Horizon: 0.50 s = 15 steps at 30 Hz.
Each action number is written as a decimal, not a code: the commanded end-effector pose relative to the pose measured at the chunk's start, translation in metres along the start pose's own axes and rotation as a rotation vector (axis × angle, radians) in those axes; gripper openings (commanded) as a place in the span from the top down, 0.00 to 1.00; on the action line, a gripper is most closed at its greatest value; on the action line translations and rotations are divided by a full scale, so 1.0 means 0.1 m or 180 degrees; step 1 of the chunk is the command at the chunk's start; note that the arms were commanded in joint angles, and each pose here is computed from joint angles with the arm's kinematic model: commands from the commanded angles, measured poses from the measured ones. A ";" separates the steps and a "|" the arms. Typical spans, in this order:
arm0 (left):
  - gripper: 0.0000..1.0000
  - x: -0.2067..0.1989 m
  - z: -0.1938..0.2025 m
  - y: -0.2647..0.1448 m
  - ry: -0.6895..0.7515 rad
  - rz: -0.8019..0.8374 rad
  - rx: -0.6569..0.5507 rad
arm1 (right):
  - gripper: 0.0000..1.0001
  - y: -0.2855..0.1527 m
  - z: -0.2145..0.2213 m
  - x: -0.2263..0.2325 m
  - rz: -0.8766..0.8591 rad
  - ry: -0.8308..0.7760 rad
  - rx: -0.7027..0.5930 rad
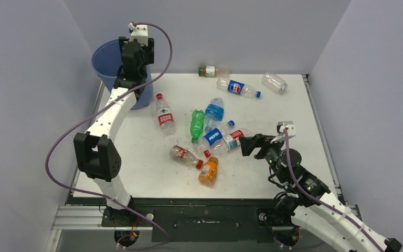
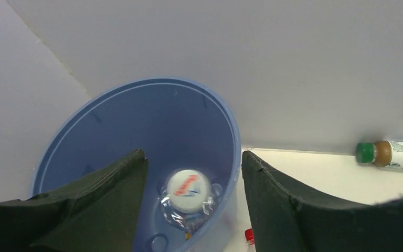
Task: Put the plastic bottles in the bin
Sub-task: Place the plastic bottle in the trash bin.
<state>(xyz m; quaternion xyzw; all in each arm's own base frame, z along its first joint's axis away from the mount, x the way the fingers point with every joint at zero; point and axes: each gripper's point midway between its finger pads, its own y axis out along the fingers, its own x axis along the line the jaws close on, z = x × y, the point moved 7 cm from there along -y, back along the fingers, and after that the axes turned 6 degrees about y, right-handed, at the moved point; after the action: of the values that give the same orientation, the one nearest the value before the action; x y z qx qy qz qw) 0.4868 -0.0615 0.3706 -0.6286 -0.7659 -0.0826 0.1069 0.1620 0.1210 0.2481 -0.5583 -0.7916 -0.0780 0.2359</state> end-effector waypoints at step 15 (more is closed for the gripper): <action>0.16 -0.15 -0.99 -1.68 -0.0745 0.0962 -0.0844 | 0.10 0.25 -0.15 0.00 0.0636 0.0050 -0.0059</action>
<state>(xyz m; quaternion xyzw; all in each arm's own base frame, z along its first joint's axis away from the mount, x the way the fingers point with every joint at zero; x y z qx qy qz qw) 0.3774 -0.1050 0.4629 -0.6875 -0.7177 -0.1089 -0.0196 0.1733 0.1214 0.2492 -0.5936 -0.7668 -0.0601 0.2367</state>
